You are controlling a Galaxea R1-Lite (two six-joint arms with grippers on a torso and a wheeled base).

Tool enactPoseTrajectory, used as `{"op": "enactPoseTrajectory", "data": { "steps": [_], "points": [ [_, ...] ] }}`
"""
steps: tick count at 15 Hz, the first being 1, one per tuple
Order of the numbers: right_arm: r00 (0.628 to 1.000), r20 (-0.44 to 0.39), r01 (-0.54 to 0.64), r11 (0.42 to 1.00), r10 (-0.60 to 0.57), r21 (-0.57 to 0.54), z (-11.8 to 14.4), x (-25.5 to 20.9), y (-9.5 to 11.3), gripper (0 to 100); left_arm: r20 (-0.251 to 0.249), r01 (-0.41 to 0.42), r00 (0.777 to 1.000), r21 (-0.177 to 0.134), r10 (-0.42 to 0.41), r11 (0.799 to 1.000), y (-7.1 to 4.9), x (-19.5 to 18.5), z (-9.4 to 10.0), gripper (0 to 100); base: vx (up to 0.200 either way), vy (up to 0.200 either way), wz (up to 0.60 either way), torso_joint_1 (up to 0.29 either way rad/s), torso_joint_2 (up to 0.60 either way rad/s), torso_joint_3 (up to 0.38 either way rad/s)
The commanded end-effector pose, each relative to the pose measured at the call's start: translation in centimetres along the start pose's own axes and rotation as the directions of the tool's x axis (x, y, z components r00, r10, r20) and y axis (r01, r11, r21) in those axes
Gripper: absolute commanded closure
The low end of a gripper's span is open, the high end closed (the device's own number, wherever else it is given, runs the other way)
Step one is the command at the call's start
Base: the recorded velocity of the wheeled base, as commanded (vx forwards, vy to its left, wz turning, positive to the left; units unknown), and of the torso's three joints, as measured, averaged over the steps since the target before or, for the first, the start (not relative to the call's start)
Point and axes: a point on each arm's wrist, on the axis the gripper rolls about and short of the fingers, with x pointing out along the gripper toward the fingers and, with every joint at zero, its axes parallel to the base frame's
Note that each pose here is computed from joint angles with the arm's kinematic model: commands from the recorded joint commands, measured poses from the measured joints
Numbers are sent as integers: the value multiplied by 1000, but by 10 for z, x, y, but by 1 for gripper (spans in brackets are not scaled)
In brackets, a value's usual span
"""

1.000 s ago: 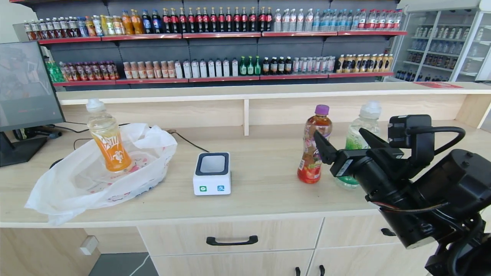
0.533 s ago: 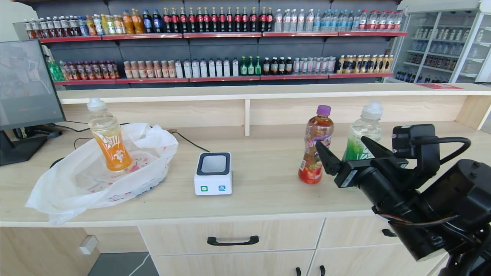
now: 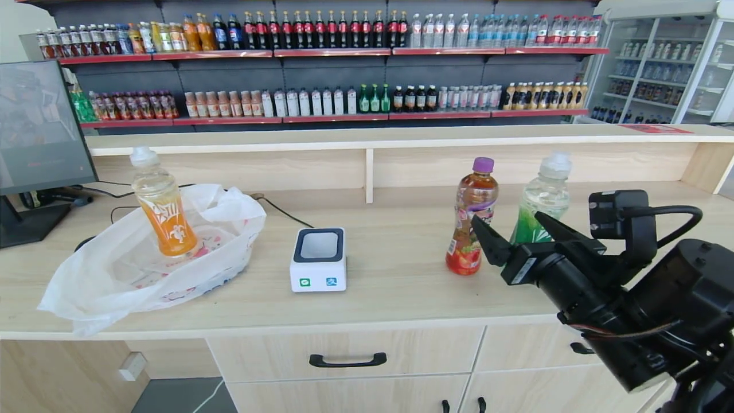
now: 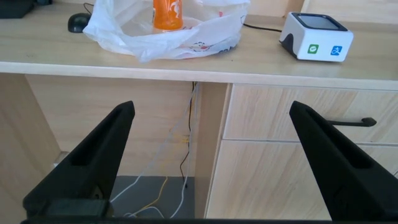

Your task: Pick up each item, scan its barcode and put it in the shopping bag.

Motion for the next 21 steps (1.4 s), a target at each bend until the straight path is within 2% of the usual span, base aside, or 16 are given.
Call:
{"op": "enactPoseTrajectory", "data": {
  "steps": [1,6,8,9,13,16,18,21],
  "points": [
    [1000,-12,6,1000,-6,-3,-4,21,3,0,1,0,1000,0,0,1000,0,0,0,0,0,0,0,0,0,0],
    [998,8,69,997,-69,-23,-6,55,-2,0,-1,0,1000,0,0,1000,0,0,0,0,0,0,0,0,0,0],
    [993,35,115,984,-111,-137,4,57,-19,0,1,0,1000,0,0,1000,0,0,0,0,0,0,0,0,0,0],
    [993,33,115,983,-111,-144,7,52,-19,0,1,0,1000,0,0,1000,0,0,0,0,0,0,0,0,0,0],
    [994,-26,104,979,-110,-173,-2,49,-18,0,-1,0,1000,0,0,1000,0,0,0,0,0,0,0,0,0,0],
    [995,-29,86,982,-92,-170,-1,49,-12,0,1,0,1000,0,0,1000,0,0,0,0,0,0,0,0,0,0],
    [993,-78,72,981,-87,-180,-11,47,-13,0,1,0,1000,0,0,1000,0,0,0,0,0,0,0,0,0,0],
    [992,-96,58,982,-76,-182,-19,55,-7,0,1,0,1000,0,0,1000,0,0,0,0,0,0,0,0,0,0]
  ]
}}
